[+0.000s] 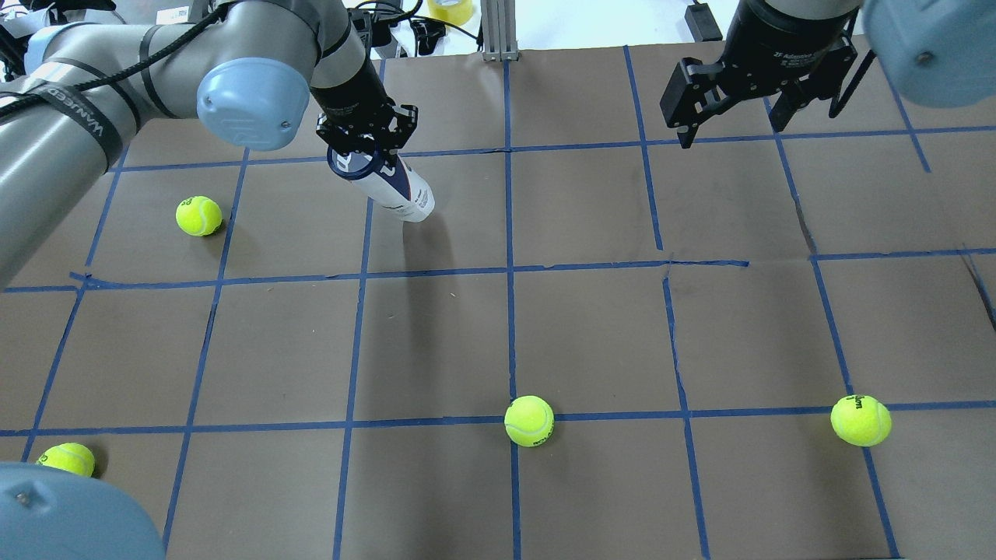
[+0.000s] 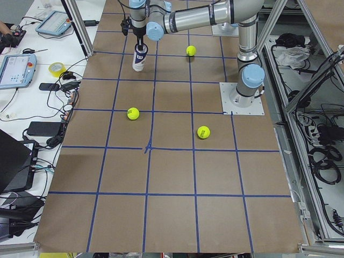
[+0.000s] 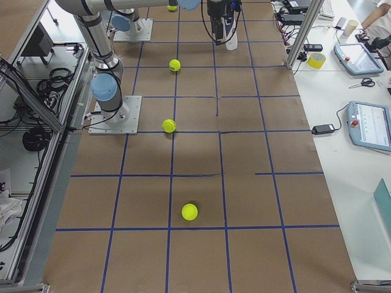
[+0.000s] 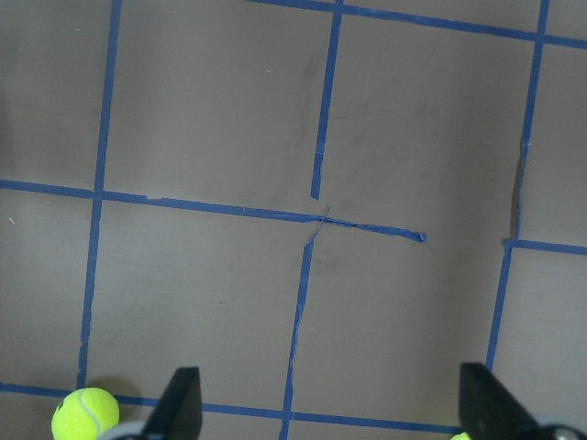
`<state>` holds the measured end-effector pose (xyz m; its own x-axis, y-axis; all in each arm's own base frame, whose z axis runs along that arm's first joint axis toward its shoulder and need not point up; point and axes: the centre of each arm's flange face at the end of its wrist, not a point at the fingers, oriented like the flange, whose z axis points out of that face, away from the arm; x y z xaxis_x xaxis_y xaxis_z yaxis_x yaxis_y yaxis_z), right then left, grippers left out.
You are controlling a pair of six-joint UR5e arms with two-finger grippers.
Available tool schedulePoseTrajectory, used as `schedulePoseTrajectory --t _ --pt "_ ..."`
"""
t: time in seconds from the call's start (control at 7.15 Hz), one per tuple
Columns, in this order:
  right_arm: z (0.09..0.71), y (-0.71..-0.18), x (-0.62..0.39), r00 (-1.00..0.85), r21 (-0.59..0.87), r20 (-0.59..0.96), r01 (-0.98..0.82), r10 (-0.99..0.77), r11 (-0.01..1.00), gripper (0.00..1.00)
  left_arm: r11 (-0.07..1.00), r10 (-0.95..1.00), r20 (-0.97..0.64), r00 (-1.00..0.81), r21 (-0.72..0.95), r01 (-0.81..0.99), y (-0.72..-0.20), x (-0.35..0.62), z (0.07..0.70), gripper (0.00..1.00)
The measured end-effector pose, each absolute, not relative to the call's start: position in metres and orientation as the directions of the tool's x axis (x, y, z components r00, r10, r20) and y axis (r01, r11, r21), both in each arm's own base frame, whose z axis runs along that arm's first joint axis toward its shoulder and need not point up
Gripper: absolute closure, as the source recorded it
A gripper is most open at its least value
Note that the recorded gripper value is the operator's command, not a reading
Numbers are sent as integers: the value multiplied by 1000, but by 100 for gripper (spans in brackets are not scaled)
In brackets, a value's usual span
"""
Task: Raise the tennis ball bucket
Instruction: 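Lift and rotate the can upright with the left gripper, then set the can upright on the table and open the left gripper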
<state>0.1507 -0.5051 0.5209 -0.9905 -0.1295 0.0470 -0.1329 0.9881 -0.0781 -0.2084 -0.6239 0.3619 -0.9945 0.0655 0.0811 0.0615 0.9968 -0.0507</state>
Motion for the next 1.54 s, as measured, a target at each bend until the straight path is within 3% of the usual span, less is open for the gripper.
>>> schedulePoseTrajectory --t 0.14,0.28,0.56,0.84,1.54 --pt "521 -505 151 -990 -78 47 -133 -130 988 0 995 94 73 -993 -32 92 -625 -214 354 100" --pt "521 -505 151 -990 -78 47 -133 -130 988 0 994 109 71 -992 -11 108 -625 -219 348 83" --pt "521 -505 151 -990 -81 47 -133 -129 988 0 993 112 68 -991 20 114 -623 -222 347 23" --pt "521 -506 151 -990 -83 48 -133 -130 988 0 994 105 75 -992 28 107 -621 -223 353 0" --pt "521 -505 151 -990 -83 47 -133 -129 988 0 994 112 71 -991 -8 111 -600 -221 404 0"
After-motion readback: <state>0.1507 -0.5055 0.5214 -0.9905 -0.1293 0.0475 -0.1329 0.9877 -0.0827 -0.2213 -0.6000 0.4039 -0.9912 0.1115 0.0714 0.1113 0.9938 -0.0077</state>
